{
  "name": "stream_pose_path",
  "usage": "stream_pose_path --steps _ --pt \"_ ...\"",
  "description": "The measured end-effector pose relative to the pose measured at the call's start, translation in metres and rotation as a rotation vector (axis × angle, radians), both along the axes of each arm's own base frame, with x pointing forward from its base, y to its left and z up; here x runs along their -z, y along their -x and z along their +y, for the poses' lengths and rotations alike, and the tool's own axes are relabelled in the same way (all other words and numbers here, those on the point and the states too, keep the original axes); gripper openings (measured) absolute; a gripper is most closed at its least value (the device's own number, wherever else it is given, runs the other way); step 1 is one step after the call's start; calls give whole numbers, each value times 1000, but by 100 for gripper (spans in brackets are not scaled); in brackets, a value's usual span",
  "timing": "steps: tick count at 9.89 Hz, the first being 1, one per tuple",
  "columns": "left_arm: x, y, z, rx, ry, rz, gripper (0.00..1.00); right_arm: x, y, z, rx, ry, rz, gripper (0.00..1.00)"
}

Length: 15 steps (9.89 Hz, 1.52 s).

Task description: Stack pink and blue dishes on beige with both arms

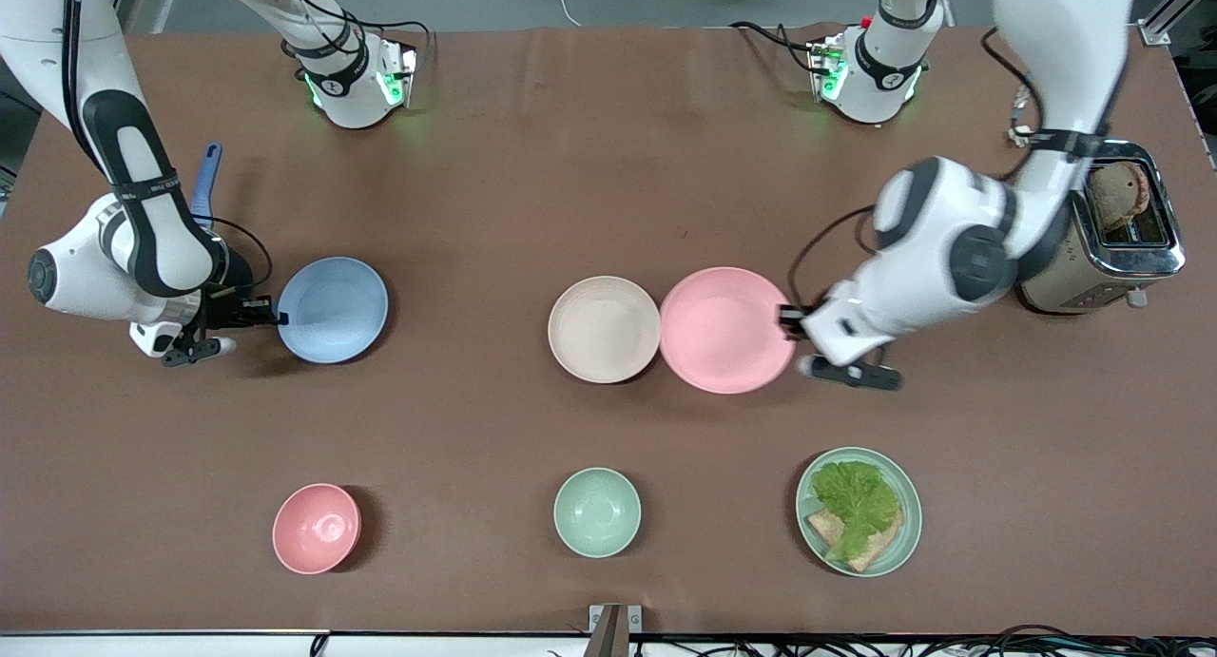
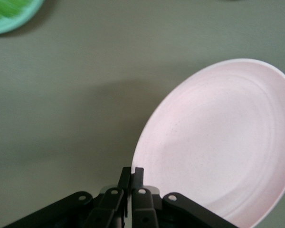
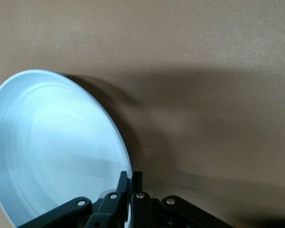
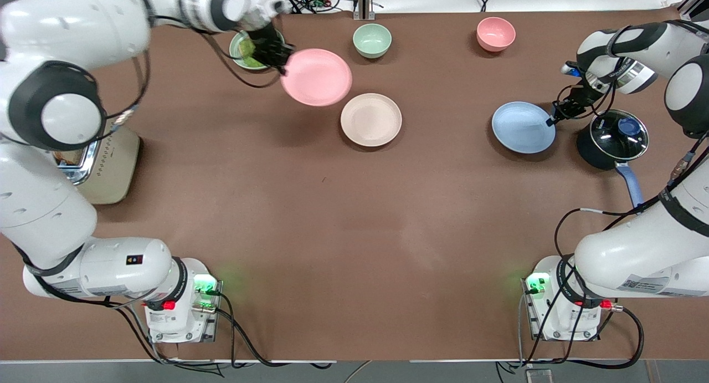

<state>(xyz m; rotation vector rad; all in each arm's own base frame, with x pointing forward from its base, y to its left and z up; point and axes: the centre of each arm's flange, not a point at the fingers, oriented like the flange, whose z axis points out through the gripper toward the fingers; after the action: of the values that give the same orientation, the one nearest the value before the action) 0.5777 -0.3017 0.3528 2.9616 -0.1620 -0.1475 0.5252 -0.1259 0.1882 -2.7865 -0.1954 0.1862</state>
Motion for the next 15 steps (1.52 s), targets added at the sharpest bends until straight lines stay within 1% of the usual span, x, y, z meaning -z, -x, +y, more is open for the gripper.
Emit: stream_pose_path --steps 1,2,4,5,6,7,9,10,11,12,13,14,15 --pt "15 10 -34 -24 -23 -4 4 -6 -5 -1 2 -11 4 4" --pt "34 16 -57 -50 -25 -1 4 -20 -14 -4 10 -36 24 4" --pt "74 26 -87 -84 -24 28 4 -79 -43 -24 50 -85 62 4" --pt "84 29 -94 -85 -23 39 4 -109 -55 -26 85 -93 76 4" --pt "91 31 -97 -83 -19 44 4 -129 -64 -18 121 -91 93 4" --pt "96 31 -99 -83 -12 44 4 -137 -72 0 152 -80 113 4" --pt "104 30 -101 -87 -2 44 6 -142 -86 67 198 -49 162 4" --pt "106 31 -101 -87 -2 46 14 -146 -92 108 228 -38 172 4" --pt "108 31 -101 -87 -2 49 17 -153 -96 148 264 -33 173 4" --pt "109 31 -101 -87 -2 50 30 -159 -97 184 294 -32 174 4" --pt "106 28 -101 -92 4 42 46 -164 -97 216 319 -34 176 4" --pt "93 17 -96 -107 15 19 59 -167 -95 244 340 -37 179 4" --pt "69 -2 -78 -133 8 -9 72 -170 -92 272 356 -44 177 4"
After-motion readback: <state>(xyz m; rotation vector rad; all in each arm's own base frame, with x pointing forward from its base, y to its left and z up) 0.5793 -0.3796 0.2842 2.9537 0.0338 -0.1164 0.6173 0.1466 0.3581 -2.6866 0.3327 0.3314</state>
